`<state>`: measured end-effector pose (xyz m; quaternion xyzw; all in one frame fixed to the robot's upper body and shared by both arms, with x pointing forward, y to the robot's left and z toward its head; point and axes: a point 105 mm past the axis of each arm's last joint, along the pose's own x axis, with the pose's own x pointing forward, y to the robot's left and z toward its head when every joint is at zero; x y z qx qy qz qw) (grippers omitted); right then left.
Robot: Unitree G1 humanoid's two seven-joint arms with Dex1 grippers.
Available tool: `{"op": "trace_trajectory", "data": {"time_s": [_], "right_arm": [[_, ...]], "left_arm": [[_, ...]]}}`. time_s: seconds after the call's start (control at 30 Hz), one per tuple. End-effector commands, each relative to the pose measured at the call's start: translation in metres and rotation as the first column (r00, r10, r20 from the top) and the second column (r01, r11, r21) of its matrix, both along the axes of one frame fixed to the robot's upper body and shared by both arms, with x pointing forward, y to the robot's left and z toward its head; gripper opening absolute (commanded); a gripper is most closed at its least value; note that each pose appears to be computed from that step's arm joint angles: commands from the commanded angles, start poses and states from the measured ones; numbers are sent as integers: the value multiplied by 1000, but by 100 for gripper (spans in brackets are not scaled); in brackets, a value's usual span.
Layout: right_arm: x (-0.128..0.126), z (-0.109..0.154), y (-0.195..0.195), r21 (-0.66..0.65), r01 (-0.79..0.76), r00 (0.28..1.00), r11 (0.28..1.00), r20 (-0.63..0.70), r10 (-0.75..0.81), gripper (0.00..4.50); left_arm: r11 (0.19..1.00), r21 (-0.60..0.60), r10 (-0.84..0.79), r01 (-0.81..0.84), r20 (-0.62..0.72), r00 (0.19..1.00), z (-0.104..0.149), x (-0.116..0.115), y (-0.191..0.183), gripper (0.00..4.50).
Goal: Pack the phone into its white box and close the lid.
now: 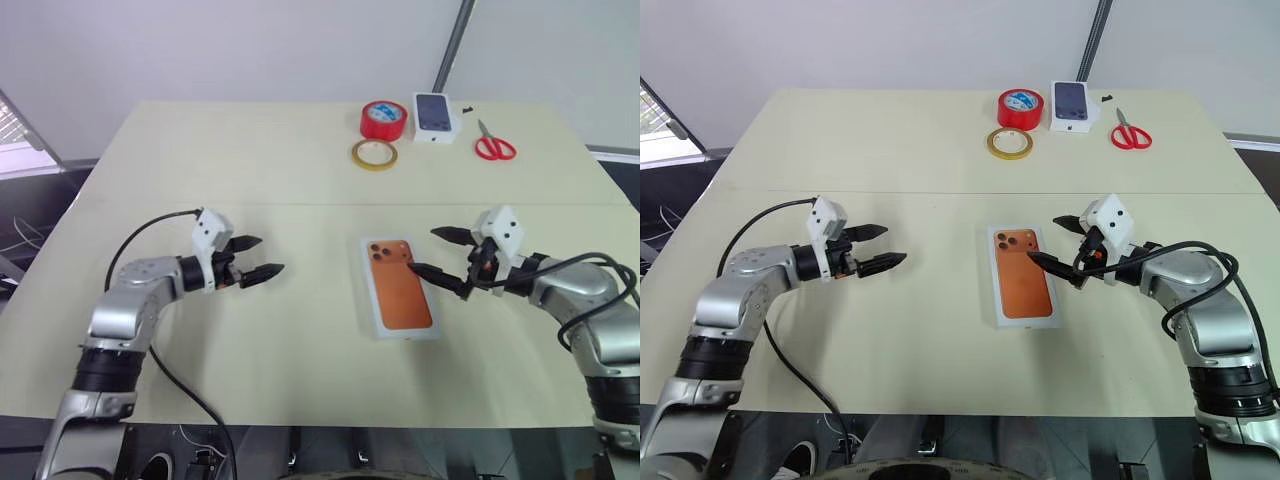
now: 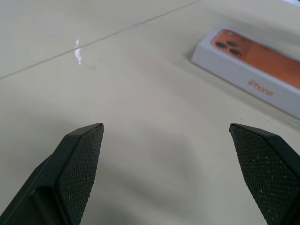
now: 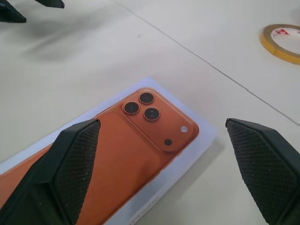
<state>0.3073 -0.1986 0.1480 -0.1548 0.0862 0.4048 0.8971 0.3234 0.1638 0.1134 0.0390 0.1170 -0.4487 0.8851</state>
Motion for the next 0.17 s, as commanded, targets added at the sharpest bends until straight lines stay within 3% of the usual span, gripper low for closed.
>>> {"op": "trace_trajectory", "data": {"time_s": [0.03, 0.17], "right_arm": [[0, 9, -16, -40, 10, 999, 999, 44, -8, 448], [-4, 5, -32, -58, 30, 999, 998, 25, -29, 448]], "left_arm": [[999, 13, 38, -39, 64, 997, 11, -4, 18, 450], [995, 19, 93, -95, 64, 994, 9, -8, 34, 450]]}}
